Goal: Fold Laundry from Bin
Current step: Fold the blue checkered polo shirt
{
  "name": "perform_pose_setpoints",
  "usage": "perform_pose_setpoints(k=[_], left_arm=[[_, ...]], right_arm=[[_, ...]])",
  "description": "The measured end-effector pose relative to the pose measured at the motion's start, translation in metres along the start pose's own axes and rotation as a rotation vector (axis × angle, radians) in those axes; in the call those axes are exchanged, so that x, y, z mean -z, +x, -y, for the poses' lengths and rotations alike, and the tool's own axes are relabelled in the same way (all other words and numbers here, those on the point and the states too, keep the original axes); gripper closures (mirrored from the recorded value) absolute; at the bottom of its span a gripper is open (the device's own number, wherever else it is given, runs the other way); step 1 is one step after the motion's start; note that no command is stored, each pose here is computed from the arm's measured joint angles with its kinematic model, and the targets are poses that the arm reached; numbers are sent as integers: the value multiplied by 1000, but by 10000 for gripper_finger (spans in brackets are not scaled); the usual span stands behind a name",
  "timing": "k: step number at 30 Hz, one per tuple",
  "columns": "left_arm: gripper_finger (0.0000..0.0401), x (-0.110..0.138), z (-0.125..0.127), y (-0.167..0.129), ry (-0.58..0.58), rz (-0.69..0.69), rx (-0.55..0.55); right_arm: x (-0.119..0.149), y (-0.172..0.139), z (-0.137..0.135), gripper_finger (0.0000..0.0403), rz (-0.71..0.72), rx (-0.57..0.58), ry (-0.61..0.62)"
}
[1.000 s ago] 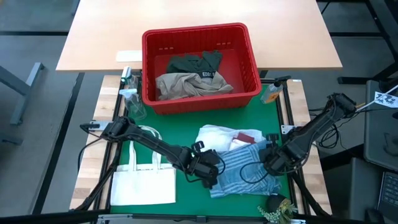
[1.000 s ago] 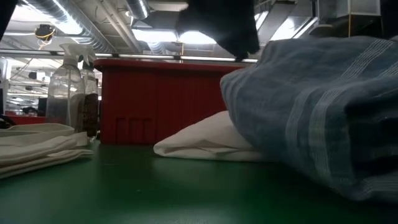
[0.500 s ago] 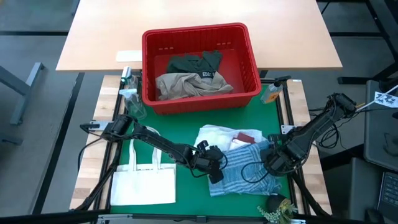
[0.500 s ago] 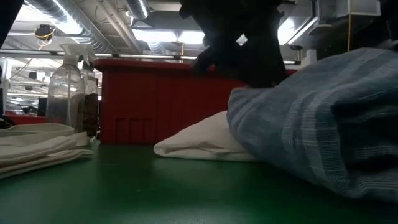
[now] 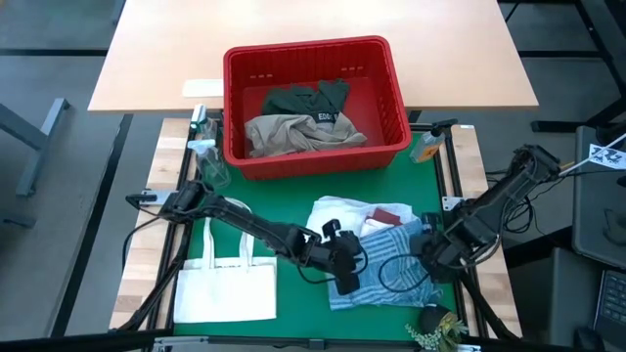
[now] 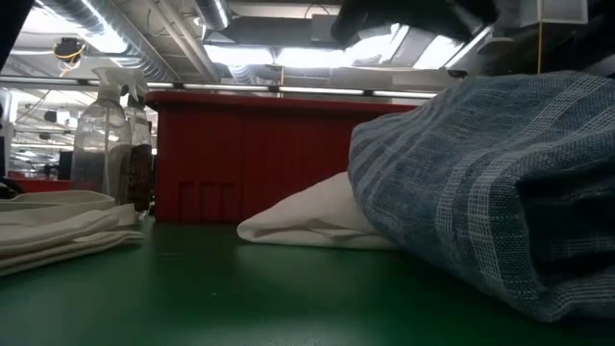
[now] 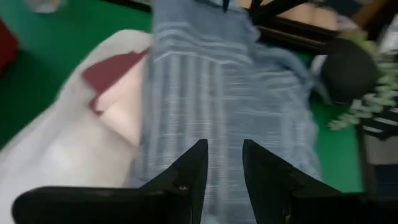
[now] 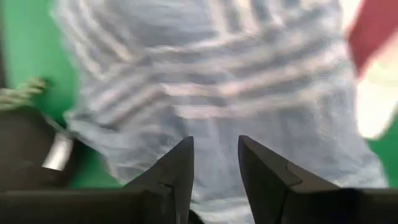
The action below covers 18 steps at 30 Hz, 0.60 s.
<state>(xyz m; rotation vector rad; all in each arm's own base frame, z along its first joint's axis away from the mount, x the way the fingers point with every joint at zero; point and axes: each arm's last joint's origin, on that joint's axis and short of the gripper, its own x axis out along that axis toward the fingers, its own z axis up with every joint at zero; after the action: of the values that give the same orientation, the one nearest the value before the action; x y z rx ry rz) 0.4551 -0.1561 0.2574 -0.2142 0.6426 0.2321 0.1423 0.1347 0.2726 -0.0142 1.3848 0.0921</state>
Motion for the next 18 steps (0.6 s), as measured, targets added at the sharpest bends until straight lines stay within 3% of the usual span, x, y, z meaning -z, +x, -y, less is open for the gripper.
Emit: perform_pose_setpoints(k=[11,18], left_arm=[[305,25,47,-4,25,32,155],[305,60,72,15,94,18,196]], right_arm=[[19,14,-57,276,260,-234,-66],[37,43,-73,276,225,-252,-30]])
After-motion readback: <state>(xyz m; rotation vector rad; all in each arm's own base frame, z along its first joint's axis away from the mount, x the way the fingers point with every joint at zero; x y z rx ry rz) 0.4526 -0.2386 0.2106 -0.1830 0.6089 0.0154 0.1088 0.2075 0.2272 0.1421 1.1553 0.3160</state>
